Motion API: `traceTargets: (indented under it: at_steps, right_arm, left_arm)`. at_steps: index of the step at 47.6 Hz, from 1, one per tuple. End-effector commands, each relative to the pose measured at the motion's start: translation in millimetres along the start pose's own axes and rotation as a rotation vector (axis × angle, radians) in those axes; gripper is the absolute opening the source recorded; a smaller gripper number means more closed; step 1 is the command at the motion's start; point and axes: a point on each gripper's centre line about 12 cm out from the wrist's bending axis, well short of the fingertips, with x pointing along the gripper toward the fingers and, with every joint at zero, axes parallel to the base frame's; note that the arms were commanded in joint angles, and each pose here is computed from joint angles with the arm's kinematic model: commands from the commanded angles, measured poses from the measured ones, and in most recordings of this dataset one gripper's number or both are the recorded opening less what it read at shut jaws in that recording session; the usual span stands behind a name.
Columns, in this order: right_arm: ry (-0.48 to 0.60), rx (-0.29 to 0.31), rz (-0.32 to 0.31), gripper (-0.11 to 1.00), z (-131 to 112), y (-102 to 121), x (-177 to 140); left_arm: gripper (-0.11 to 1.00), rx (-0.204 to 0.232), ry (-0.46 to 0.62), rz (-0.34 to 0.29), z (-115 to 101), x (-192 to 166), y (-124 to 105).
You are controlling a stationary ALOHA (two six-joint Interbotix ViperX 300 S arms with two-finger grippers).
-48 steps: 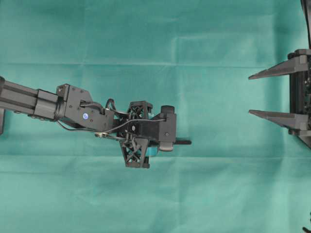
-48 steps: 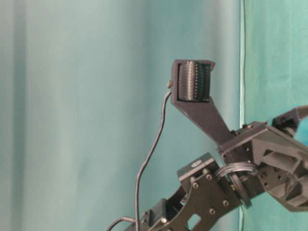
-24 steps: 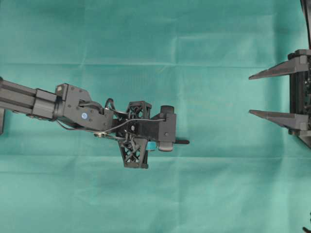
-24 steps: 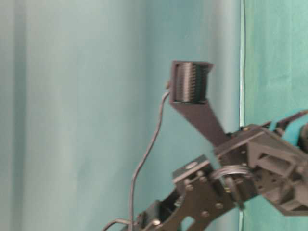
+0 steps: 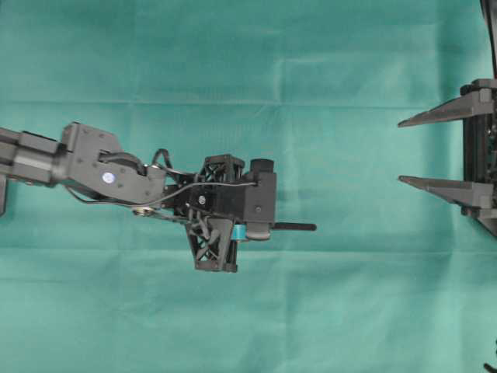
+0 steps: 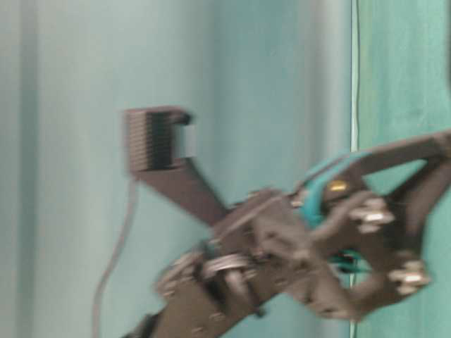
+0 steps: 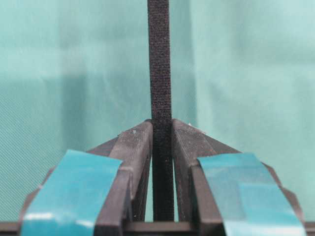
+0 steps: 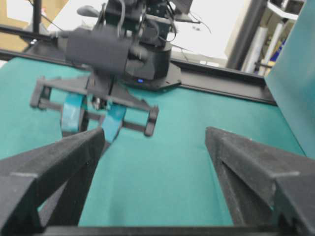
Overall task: Peel off the Velcro with your right arm.
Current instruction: 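Lift the strap with the left gripper and rotate it upright, then move the right gripper toward the strap's free end held by left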
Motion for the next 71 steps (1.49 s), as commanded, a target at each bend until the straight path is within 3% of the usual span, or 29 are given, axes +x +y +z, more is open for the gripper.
traceTargets:
  at_steps: [1,15,35,47,52,64,71]
  right_arm:
    - [-0.015,-0.002,-0.001,0.63,4.6,-0.4,2.2]
    - [-0.017,-0.003,-0.001,0.63,4.7,-0.4,2.4]
    - [-0.015,-0.002,-0.001,0.63,5.1,-0.4,6.4]
    - [-0.043,-0.075,0.028,0.63,9.6,3.1,11.5]
    - [-0.037,-0.099,0.038,0.63,10.8,4.2,17.0]
    - [-0.013,-0.178,0.07,0.63,13.7,7.4,36.3]
    - [-0.008,-0.237,0.078,0.63,14.9,8.0,47.2]
  left_arm:
    - [0.1,0.013,-0.093,-0.016,25.0,-29.1,-7.8]
    - [0.1,0.023,-0.191,-0.033,44.4,-77.9,-14.8]
    - [0.1,0.02,-0.229,-0.031,44.5,-111.3,-11.9]
    - [0.1,-0.001,-0.256,-0.026,42.3,-116.8,-7.5]
    - [0.1,-0.056,-0.287,-0.024,43.0,-121.7,-2.1]
    - [0.1,-0.24,-0.386,-0.015,33.3,-136.0,18.7]
    - [0.1,-0.303,-0.471,-0.032,28.6,-146.5,21.9]
